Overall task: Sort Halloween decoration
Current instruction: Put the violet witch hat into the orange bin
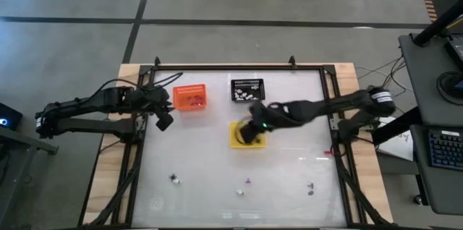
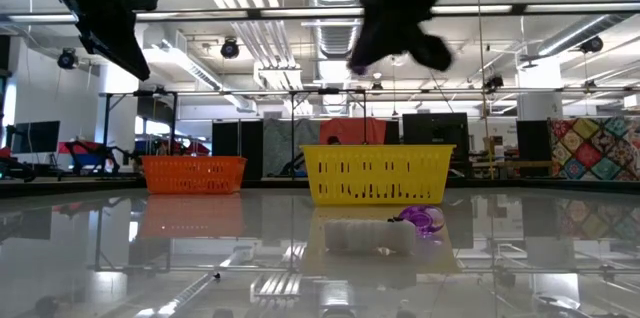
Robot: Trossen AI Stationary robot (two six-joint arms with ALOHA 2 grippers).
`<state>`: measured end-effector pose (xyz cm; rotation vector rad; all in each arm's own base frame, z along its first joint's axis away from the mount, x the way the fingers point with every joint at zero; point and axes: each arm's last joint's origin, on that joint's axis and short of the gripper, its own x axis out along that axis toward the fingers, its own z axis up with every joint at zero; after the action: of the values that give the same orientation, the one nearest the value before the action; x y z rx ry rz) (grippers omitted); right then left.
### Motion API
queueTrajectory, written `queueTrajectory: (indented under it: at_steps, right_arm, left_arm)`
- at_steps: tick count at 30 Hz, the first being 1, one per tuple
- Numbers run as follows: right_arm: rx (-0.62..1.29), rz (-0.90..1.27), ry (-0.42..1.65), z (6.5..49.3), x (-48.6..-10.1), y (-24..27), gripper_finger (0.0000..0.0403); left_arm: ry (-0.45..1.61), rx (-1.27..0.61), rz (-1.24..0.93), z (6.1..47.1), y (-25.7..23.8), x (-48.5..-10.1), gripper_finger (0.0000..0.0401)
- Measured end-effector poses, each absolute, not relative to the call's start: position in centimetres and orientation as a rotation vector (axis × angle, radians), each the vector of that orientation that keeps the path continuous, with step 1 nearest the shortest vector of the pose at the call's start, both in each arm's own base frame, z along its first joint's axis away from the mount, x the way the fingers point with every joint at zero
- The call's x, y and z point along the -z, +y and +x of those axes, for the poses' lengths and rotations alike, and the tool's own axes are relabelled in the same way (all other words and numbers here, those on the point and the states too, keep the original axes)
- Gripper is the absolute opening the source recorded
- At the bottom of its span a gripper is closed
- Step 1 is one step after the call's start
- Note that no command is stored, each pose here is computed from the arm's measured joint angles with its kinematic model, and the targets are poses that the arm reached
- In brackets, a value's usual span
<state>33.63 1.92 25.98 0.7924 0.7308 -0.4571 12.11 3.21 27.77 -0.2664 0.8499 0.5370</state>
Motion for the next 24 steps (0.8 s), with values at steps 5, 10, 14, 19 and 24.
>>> queueTrajectory:
  at_steps: [5,10,14,19,24]
  right_arm:
    - [0.475,0.751,0.702,37.7,-25.9,-1.1,0.0009]
    - [0.506,0.722,0.68,41.2,-25.2,-3.9,0.0009]
    - [0.52,0.71,0.679,43.3,-24.4,-5.6,0.0009]
    - [0.499,0.699,0.617,45.6,-24.3,-8.2,0.0009]
    - [0.469,0.681,0.578,48.1,-23.9,-10.9,0.0009]
  left_arm:
    - [0.881,-0.539,-0.262,11.9,3.2,-27.6,0.0091]
    - [0.884,-0.533,-0.25,11.9,3.2,-27.6,0.0091]
    - [0.885,-0.528,-0.241,11.9,3.2,-27.6,0.0091]
    - [0.883,-0.527,-0.238,11.9,3.2,-27.6,0.0091]
    - [0.877,-0.538,-0.237,12.0,3.2,-27.6,0.0091]
